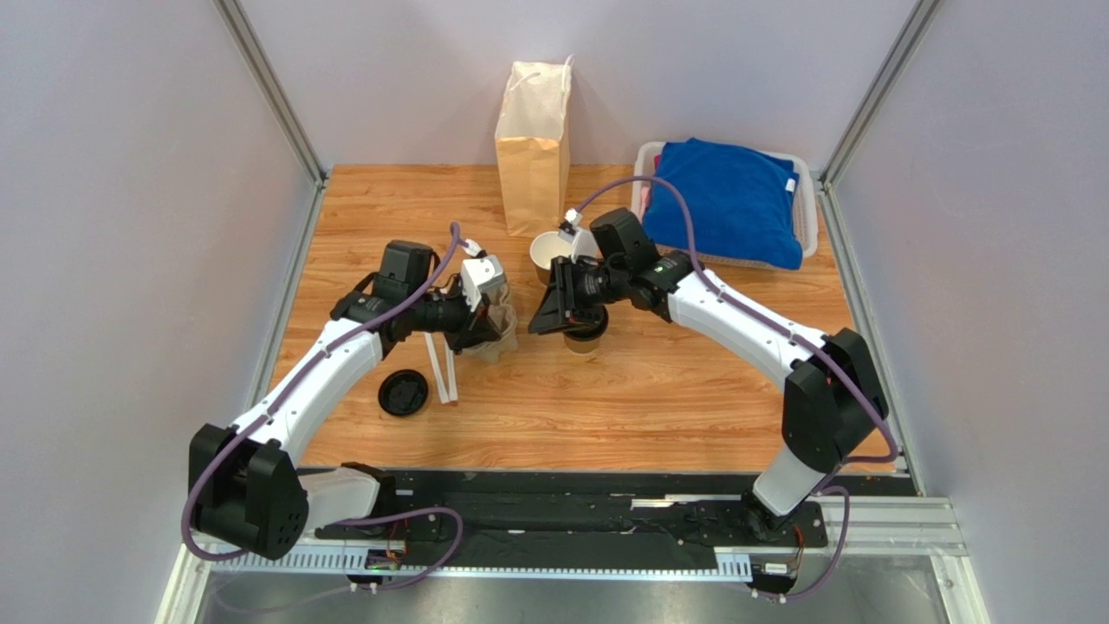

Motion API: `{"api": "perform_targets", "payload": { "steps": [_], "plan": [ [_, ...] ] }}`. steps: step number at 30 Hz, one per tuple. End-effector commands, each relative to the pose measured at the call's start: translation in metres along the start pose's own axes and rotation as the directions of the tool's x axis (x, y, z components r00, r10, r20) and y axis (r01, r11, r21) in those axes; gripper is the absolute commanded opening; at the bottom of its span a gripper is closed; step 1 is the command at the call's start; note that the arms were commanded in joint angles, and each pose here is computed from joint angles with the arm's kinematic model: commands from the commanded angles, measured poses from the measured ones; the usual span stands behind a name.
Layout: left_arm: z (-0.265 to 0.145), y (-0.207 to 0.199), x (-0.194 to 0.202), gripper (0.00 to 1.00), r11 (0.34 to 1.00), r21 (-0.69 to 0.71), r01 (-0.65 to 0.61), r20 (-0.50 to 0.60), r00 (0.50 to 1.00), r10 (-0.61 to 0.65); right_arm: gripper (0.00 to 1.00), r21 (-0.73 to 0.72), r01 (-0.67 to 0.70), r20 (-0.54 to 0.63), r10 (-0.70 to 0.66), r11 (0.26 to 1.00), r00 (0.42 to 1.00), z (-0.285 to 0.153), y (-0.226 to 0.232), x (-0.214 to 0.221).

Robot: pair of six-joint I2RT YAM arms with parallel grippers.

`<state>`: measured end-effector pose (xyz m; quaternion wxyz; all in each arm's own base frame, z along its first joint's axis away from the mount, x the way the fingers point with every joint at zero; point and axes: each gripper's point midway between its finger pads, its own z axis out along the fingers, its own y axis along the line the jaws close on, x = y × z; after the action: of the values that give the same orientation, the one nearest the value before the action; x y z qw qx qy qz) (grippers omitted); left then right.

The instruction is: Pack the takeout coffee

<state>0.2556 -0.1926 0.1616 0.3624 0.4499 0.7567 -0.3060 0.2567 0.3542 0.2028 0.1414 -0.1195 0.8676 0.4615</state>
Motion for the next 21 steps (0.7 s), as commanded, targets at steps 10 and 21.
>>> {"api": "perform_targets", "payload": {
  "steps": [10, 21],
  "plan": [
    [-0.015, -0.012, -0.01, 0.0, 1.0, -0.015, 0.0, 0.105, 0.994, 0.001, 0.29, -0.015, -0.048, 0.041, 0.049, 0.999, 0.998, 0.033, 0.01, -0.023],
    [-0.014, -0.015, -0.016, 0.0, 1.0, 0.0, 0.007, 0.136, 0.991, -0.007, 0.29, -0.044, -0.1, -0.004, 0.1, 0.994, 0.995, 0.047, 0.005, -0.017]
  ]
}}
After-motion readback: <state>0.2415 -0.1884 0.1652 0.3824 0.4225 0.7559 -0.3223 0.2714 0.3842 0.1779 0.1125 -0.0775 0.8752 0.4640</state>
